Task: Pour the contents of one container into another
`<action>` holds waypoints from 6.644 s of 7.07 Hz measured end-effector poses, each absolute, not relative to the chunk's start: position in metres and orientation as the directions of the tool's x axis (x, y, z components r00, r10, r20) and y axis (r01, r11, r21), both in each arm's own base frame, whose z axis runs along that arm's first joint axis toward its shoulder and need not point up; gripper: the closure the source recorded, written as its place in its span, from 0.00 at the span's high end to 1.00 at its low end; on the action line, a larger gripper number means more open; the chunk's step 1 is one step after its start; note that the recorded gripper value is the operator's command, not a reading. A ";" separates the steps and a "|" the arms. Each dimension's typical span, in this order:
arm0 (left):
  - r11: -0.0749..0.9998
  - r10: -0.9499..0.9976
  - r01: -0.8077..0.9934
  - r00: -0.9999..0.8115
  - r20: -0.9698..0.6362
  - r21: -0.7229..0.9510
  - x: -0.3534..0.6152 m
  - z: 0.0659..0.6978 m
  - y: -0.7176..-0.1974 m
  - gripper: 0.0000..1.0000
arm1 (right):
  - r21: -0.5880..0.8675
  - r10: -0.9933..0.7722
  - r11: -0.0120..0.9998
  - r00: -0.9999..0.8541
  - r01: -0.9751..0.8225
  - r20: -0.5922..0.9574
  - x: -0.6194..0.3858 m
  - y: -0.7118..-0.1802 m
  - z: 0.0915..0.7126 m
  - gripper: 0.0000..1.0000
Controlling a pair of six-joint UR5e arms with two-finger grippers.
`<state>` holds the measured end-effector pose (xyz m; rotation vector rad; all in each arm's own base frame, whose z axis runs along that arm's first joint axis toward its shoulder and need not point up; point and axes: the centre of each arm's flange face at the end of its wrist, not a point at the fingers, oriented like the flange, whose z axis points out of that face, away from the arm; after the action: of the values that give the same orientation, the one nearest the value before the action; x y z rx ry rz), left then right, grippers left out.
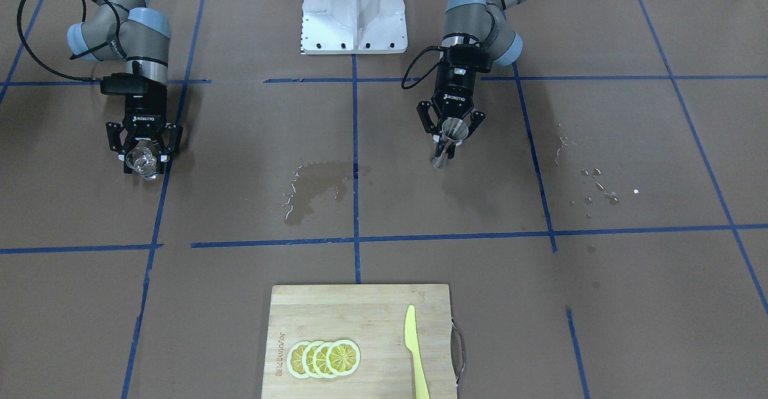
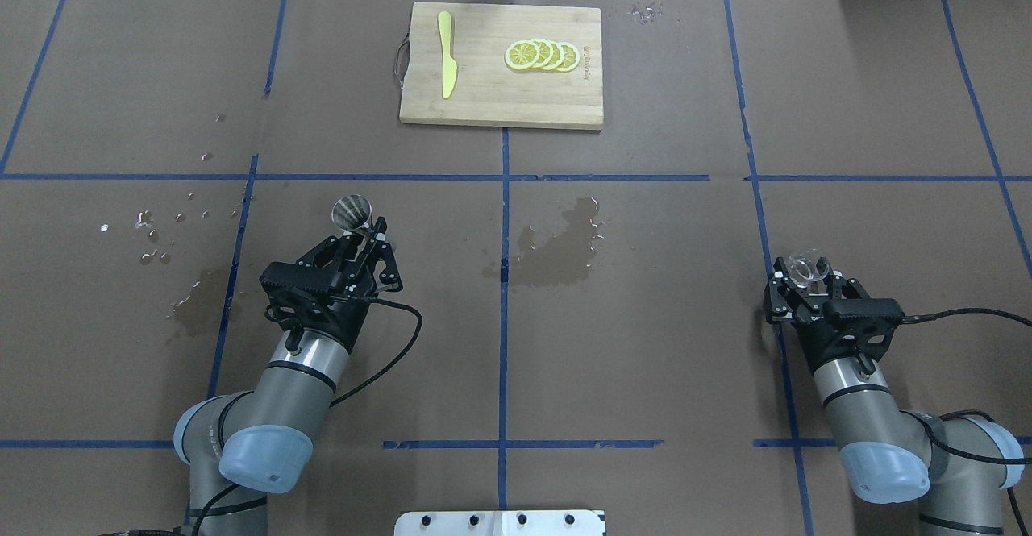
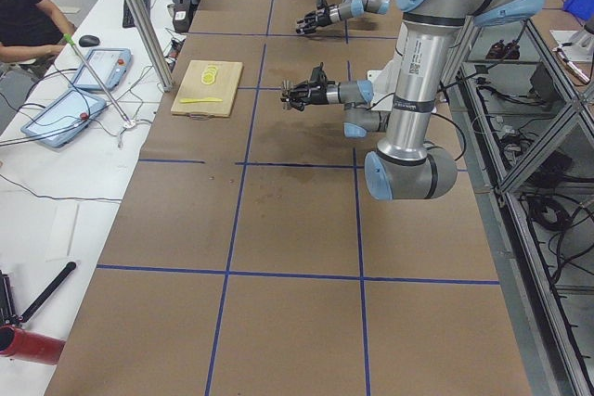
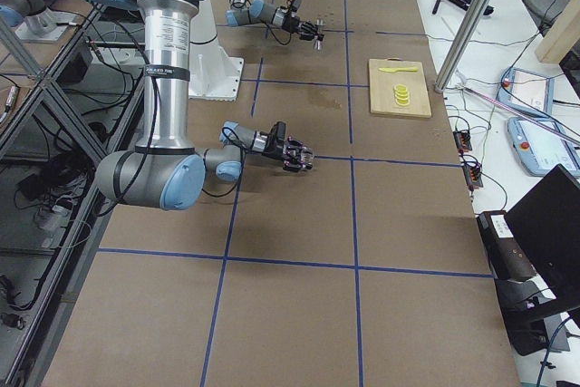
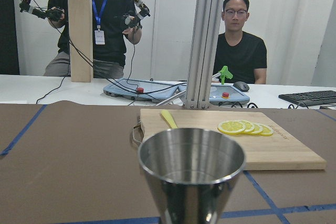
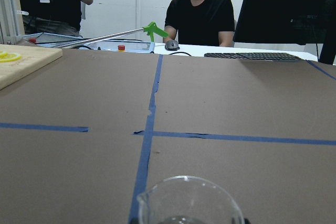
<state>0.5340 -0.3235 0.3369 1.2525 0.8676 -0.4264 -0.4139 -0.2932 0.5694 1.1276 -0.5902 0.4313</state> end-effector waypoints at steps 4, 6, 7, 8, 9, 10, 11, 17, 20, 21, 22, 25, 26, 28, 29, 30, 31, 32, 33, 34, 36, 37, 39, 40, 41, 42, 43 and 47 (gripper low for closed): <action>0.293 0.172 0.712 0.618 -0.767 0.639 0.534 0.333 -0.323 0.00 | 0.701 0.002 0.379 0.758 -0.604 0.652 -0.412 -0.299 0.543 0.17; 0.292 0.179 0.703 0.626 -0.759 0.649 0.536 0.331 -0.321 0.00 | 0.681 -0.034 0.366 0.722 -0.634 0.691 -0.403 -0.307 0.489 0.16; 0.287 0.195 0.686 0.642 -0.742 0.669 0.539 0.324 -0.320 0.00 | 0.689 -0.063 0.359 0.720 -0.629 0.691 -0.401 -0.307 0.463 0.16; 0.280 0.212 0.673 0.652 -0.728 0.684 0.543 0.311 -0.319 0.00 | 0.714 -0.104 0.345 0.731 -0.610 0.674 -0.405 -0.308 0.433 0.16; 0.274 0.230 0.662 0.660 -0.716 0.698 0.548 0.298 -0.318 0.00 | 0.732 -0.140 0.326 0.736 -0.598 0.663 -0.416 -0.311 0.400 0.16; 0.265 0.258 0.632 0.681 -0.685 0.728 0.553 0.286 -0.317 0.00 | 0.740 -0.163 0.318 0.734 -0.593 0.659 -0.428 -0.313 0.370 0.15; 0.266 0.300 0.592 0.699 -0.649 0.761 0.558 0.275 -0.315 0.00 | 0.745 -0.178 0.321 0.735 -0.585 0.654 -0.437 -0.314 0.344 0.11; 0.311 0.419 0.511 0.683 -0.599 0.801 0.619 0.236 -0.321 0.00 | 0.783 -0.197 0.355 0.778 -0.510 0.596 -0.481 -0.312 0.233 0.12; 0.299 0.502 0.519 0.628 -0.595 0.801 0.619 0.229 -0.316 0.00 | 0.799 -0.231 0.390 0.791 -0.458 0.567 -0.493 -0.312 0.201 0.11; 0.297 0.511 0.522 0.621 -0.595 0.800 0.620 0.230 -0.315 0.00 | 0.811 -0.244 0.396 0.802 -0.431 0.545 -0.494 -0.313 0.194 0.12; 0.296 0.515 0.516 0.623 -0.589 0.804 0.622 0.232 -0.315 0.00 | 0.821 -0.246 0.398 0.815 -0.409 0.525 -0.494 -0.315 0.183 0.12; 0.266 0.531 0.476 0.653 -0.540 0.838 0.624 0.234 -0.316 0.00 | 0.850 -0.245 0.417 0.860 -0.323 0.447 -0.493 -0.314 0.161 0.12; 0.263 0.532 0.473 0.656 -0.535 0.841 0.625 0.233 -0.316 0.00 | 0.857 -0.254 0.427 0.871 -0.289 0.420 -0.492 -0.312 0.158 0.11; 0.261 0.532 0.471 0.658 -0.533 0.843 0.627 0.231 -0.317 0.00 | 0.866 -0.278 0.438 0.881 -0.240 0.384 -0.492 -0.306 0.156 0.11; 0.260 0.531 0.470 0.660 -0.531 0.843 0.628 0.230 -0.318 0.00 | 0.870 -0.284 0.442 0.886 -0.218 0.367 -0.493 -0.303 0.156 0.12; 0.259 0.530 0.467 0.663 -0.529 0.845 0.630 0.231 -0.320 0.00 | 0.873 -0.290 0.445 0.891 -0.199 0.350 -0.493 -0.300 0.156 0.12; 0.259 0.528 0.464 0.666 -0.527 0.847 0.632 0.232 -0.321 0.00 | 0.878 -0.300 0.445 0.894 -0.176 0.332 -0.491 -0.298 0.155 0.11; 0.259 0.527 0.461 0.669 -0.524 0.849 0.633 0.233 -0.321 0.00 | 0.882 -0.314 0.445 0.896 -0.154 0.314 -0.489 -0.297 0.153 0.12; 0.259 0.527 0.461 0.669 -0.524 0.849 0.634 0.232 -0.322 0.00 | 0.888 -0.327 0.442 0.899 -0.127 0.291 -0.488 -0.296 0.150 0.11; 0.258 0.527 0.464 0.668 -0.526 0.848 0.635 0.229 -0.322 0.00 | 0.894 -0.338 0.439 0.904 -0.095 0.262 -0.488 -0.295 0.145 0.11; 0.256 0.527 0.470 0.665 -0.530 0.845 0.635 0.224 -0.323 0.00 | 0.901 -0.353 0.432 0.912 -0.042 0.211 -0.489 -0.295 0.138 0.11; 0.256 0.527 0.471 0.664 -0.531 0.844 0.635 0.223 -0.323 0.00 | 0.905 -0.362 0.425 0.913 -0.018 0.189 -0.490 -0.295 0.136 0.11; 0.256 0.526 0.473 0.663 -0.532 0.843 0.635 0.223 -0.323 0.00 | 0.910 -0.380 0.414 0.914 0.027 0.145 -0.490 -0.296 0.136 0.11; 0.256 0.526 0.474 0.663 -0.533 0.842 0.635 0.222 -0.323 0.00 | 0.910 -0.385 0.412 0.915 0.057 0.117 -0.491 -0.296 0.136 0.11; 0.256 0.527 0.475 0.662 -0.533 0.842 0.635 0.222 -0.322 0.00 | 0.909 -0.391 0.409 0.916 0.085 0.090 -0.492 -0.296 0.135 0.11; 0.256 0.527 0.476 0.661 -0.534 0.841 0.634 0.221 -0.322 0.00 | 0.909 -0.398 0.403 0.915 0.111 0.064 -0.492 -0.297 0.135 0.11; 0.256 0.527 0.478 0.660 -0.535 0.841 0.634 0.220 -0.322 0.00 | 0.909 -0.403 0.397 0.914 0.130 0.045 -0.492 -0.297 0.135 0.11; 0.256 0.530 0.483 0.654 -0.540 0.837 0.633 0.217 -0.322 0.00 | 0.906 -0.423 0.365 0.905 0.216 -0.045 -0.488 -0.305 0.135 0.10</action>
<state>0.6327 -0.3216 0.2173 1.3716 0.9346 0.0386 -0.4880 -0.3055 0.1352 1.1263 -0.2082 -0.4141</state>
